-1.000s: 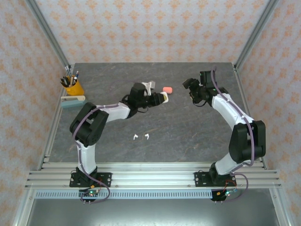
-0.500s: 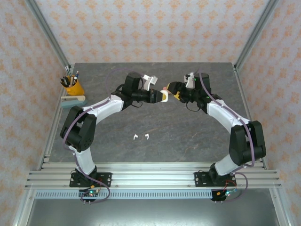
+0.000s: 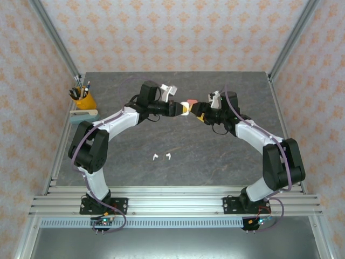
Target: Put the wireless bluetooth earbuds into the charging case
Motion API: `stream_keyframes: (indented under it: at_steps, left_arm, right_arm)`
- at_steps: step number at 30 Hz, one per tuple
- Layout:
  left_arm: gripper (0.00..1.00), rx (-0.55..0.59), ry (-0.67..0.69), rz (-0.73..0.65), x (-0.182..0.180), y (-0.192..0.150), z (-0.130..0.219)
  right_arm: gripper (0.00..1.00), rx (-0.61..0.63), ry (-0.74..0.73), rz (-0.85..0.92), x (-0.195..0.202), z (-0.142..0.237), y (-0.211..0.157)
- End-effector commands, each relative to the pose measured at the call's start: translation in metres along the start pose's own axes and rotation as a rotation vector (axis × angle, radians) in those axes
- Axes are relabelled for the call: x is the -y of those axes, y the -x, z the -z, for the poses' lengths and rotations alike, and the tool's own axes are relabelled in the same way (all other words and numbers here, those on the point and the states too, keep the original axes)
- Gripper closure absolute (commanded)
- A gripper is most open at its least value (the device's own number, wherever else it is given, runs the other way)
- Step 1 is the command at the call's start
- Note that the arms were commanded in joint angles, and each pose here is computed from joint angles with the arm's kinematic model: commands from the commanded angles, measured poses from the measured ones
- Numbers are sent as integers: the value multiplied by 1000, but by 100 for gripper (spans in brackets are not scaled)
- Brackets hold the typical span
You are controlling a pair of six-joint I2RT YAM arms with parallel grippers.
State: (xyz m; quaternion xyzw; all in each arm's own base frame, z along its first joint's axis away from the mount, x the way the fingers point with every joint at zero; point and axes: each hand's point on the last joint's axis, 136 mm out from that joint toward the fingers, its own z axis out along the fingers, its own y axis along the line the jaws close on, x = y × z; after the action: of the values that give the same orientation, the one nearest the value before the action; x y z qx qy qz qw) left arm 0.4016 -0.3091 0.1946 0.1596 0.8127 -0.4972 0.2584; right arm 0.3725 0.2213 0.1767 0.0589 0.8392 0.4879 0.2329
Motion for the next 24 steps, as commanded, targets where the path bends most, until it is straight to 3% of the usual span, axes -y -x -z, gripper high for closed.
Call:
stream_keyframes:
  at_steps: [1, 7, 14, 24]
  left_arm:
    - [100, 44, -60, -74, 29, 21, 11]
    - [100, 57, -68, -110, 45, 23, 24]
    - [100, 48, -61, -104, 40, 19, 24]
    - [100, 32, -59, -81, 29, 14, 16]
  right_arm:
    - [40, 28, 0, 27, 0, -1, 5]
    - [45, 56, -48, -44, 28, -11, 11]
    - [45, 89, -55, 2, 9, 6, 19]
    - [44, 160, 54, 76, -50, 40, 32]
